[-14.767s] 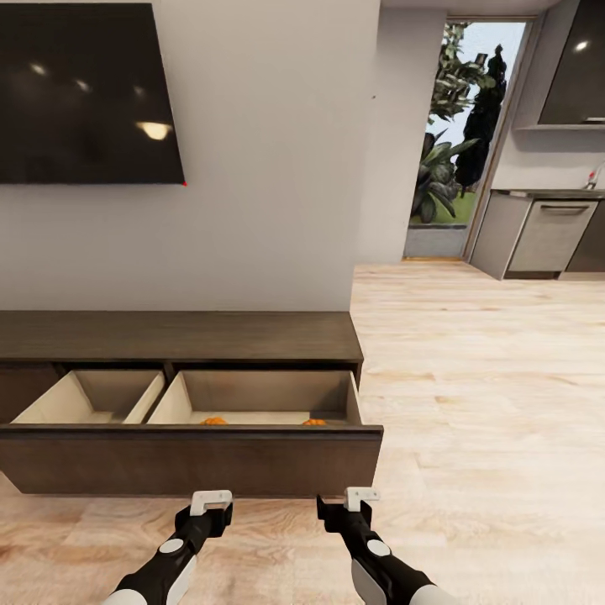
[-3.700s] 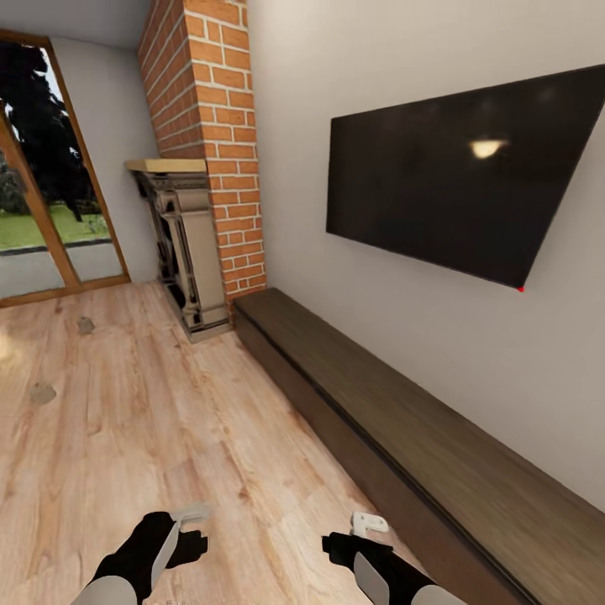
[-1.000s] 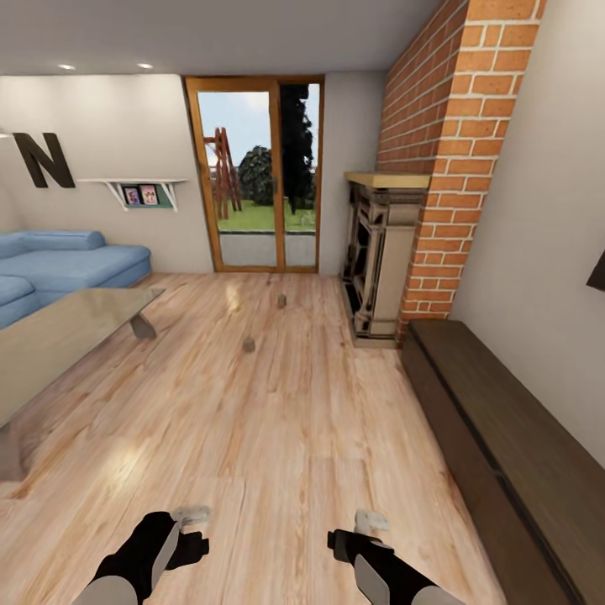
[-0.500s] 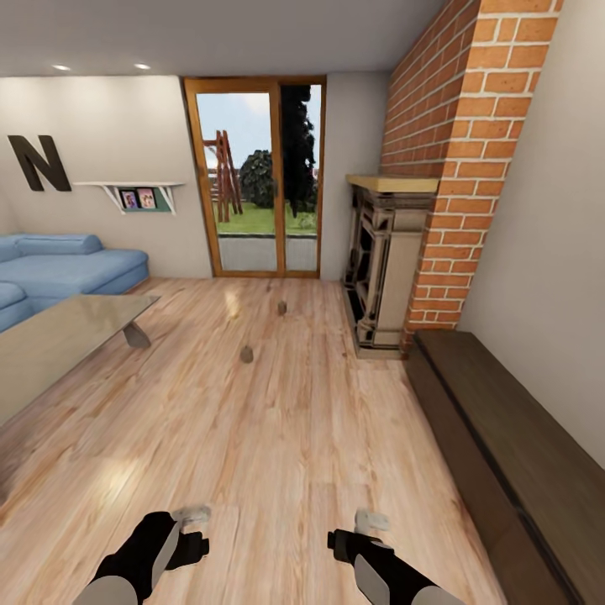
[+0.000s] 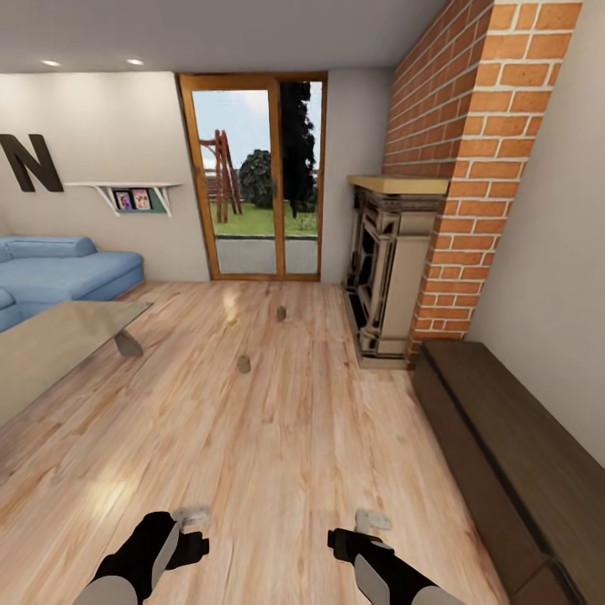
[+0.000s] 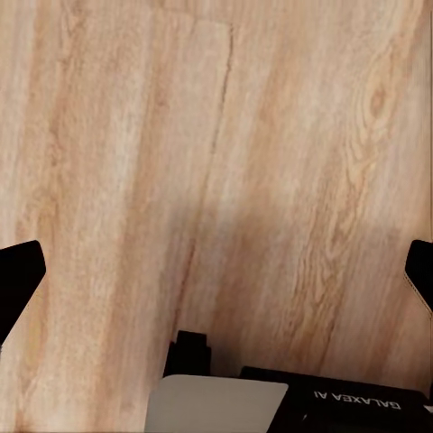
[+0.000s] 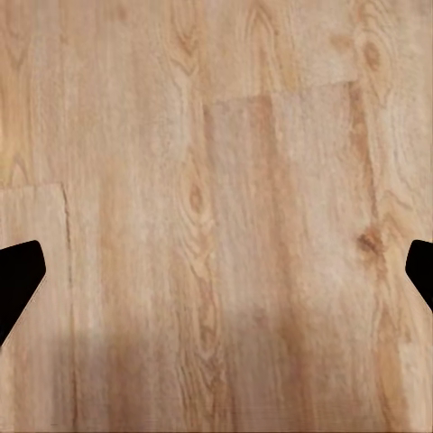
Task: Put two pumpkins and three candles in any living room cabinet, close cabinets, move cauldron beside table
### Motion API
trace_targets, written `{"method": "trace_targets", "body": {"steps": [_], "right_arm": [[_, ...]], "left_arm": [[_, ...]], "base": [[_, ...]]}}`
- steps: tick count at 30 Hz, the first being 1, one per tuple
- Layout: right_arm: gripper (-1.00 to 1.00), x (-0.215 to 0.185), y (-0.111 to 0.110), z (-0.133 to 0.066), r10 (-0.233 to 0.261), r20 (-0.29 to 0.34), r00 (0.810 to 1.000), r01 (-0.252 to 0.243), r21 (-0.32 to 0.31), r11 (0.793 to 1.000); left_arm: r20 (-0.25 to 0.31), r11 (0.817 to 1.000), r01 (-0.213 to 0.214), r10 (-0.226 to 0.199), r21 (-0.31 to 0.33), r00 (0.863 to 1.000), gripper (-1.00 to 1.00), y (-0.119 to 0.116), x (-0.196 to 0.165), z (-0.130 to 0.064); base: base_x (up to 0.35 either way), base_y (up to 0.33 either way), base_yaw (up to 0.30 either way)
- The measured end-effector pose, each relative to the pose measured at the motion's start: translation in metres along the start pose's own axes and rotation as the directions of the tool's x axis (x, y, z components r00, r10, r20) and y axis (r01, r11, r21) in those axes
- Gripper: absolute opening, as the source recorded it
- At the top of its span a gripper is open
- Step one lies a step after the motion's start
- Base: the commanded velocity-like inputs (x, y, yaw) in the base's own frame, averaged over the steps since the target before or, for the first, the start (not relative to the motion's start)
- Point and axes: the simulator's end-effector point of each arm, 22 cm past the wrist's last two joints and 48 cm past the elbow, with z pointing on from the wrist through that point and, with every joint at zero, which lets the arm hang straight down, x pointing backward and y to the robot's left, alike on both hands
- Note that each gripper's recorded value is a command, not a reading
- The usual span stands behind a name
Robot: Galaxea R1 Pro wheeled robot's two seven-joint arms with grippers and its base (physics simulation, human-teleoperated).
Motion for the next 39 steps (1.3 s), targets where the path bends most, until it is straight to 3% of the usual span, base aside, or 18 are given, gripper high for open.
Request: {"method": "trace_targets", "body": {"steps": [21, 39], "right_arm": [[1.0, 0.01, -0.013, 0.001, 0.004, 0.014, 1.0, -0.005, 0.029, 1.0], [1.0, 0.002, -0.013, 0.001, 0.01, 0.049, 0.999, -0.012, 0.029, 0.999]], "left_arm": [[0.007, 1.0, -0.001, 0.001, 0.0, 1.0, 1.0, 0.0, -0.002, 0.0], [0.009, 1.0, 0.0, 0.0, 0.0, 1.0, 1.0, 0.001, -0.002, 0.0]], "base": [[0.305, 0.13, 0.0], [0.321, 0.007, 0.0]]}}
